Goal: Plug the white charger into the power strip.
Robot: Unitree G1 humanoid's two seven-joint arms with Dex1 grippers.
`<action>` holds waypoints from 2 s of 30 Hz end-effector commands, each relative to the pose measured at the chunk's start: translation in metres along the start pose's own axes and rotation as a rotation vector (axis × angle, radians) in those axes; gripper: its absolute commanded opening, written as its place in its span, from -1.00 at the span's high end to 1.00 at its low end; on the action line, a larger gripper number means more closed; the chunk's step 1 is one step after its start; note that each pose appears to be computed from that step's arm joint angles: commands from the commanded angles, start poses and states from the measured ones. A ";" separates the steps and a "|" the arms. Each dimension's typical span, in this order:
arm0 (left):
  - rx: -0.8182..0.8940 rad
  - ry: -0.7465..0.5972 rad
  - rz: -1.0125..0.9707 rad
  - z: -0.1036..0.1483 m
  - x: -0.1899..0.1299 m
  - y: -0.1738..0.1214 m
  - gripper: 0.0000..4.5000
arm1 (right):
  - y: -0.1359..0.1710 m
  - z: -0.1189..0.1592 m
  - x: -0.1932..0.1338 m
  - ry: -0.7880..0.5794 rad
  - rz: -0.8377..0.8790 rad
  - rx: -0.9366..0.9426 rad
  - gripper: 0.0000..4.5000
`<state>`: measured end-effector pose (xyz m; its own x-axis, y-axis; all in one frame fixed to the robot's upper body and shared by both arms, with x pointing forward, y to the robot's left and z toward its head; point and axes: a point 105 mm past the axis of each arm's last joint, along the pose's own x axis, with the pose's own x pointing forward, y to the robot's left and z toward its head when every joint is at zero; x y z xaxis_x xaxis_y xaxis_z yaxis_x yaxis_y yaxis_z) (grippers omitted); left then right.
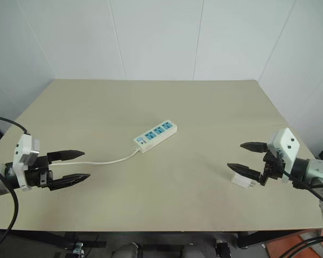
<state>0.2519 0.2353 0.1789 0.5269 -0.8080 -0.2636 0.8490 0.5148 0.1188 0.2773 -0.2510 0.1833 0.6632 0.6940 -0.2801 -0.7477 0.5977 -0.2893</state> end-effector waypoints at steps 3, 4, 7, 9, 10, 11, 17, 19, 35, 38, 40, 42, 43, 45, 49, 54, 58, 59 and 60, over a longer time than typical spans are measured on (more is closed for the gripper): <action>0.038 -0.010 0.004 0.011 -0.004 -0.002 -0.98 | -0.002 0.012 -0.002 -0.014 0.001 -0.060 -1.00; 0.038 -0.010 0.003 0.011 -0.004 -0.002 -0.98 | -0.002 0.012 -0.002 -0.014 0.001 -0.060 -1.00; 0.040 -0.011 -0.003 0.012 -0.003 -0.002 -0.98 | -0.003 0.013 -0.002 -0.015 -0.001 -0.065 -1.00; 0.040 -0.012 -0.004 0.012 -0.002 -0.002 -0.98 | -0.003 0.014 -0.002 -0.015 -0.002 -0.066 -1.00; 0.041 -0.013 -0.005 0.012 -0.002 -0.002 -0.98 | -0.004 0.014 -0.001 -0.017 -0.003 -0.066 -1.00; 0.044 -0.017 -0.004 0.013 -0.001 -0.001 -0.98 | -0.004 0.014 -0.001 -0.018 -0.004 -0.066 -1.00; 0.081 -0.104 0.081 0.025 0.017 0.017 -0.98 | -0.003 0.016 0.000 -0.027 -0.012 -0.070 -1.00; 0.102 -0.170 0.114 0.032 0.033 0.026 -0.98 | -0.003 0.019 0.001 -0.038 -0.014 -0.074 -1.00; 0.074 -0.279 0.230 0.021 0.145 0.072 -0.98 | 0.006 0.046 0.024 -0.152 0.015 -0.118 -1.00; 0.066 -0.268 0.210 0.015 0.161 0.073 -0.98 | 0.006 0.047 0.024 -0.154 0.014 -0.120 -1.00; 0.054 -0.260 0.209 0.012 0.171 0.076 -0.98 | 0.005 0.048 0.025 -0.156 0.012 -0.121 -1.00; 0.051 -0.245 0.220 0.008 0.180 0.079 -0.98 | 0.005 0.048 0.025 -0.160 0.012 -0.123 -1.00; 0.049 -0.240 0.221 0.007 0.184 0.080 -0.98 | 0.005 0.049 0.025 -0.162 0.012 -0.124 -1.00; 0.044 -0.234 0.222 0.004 0.191 0.080 -0.98 | 0.006 0.050 0.024 -0.167 0.011 -0.124 -1.00; 0.035 -0.189 0.220 -0.005 0.205 0.078 -0.98 | 0.006 0.050 0.024 -0.170 0.010 -0.123 -1.00; 0.036 -0.135 0.230 -0.015 0.214 0.077 -0.98 | 0.008 0.049 0.022 -0.175 0.006 -0.120 -1.00; 0.025 -0.090 0.259 -0.025 0.218 0.078 -0.98 | 0.011 0.049 0.022 -0.177 0.004 -0.118 -1.00; 0.019 -0.080 0.265 -0.027 0.219 0.078 -0.98 | 0.011 0.049 0.022 -0.178 0.003 -0.117 -1.00; 0.017 -0.067 0.269 -0.030 0.220 0.078 -0.98 | 0.011 0.049 0.021 -0.178 0.002 -0.117 -1.00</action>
<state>0.4273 0.1107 0.0901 0.7261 -0.6648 -0.1754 0.6872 0.7102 0.1532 0.2850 -0.2104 0.2051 0.6299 0.7592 -0.1638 -0.7549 0.5489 -0.3589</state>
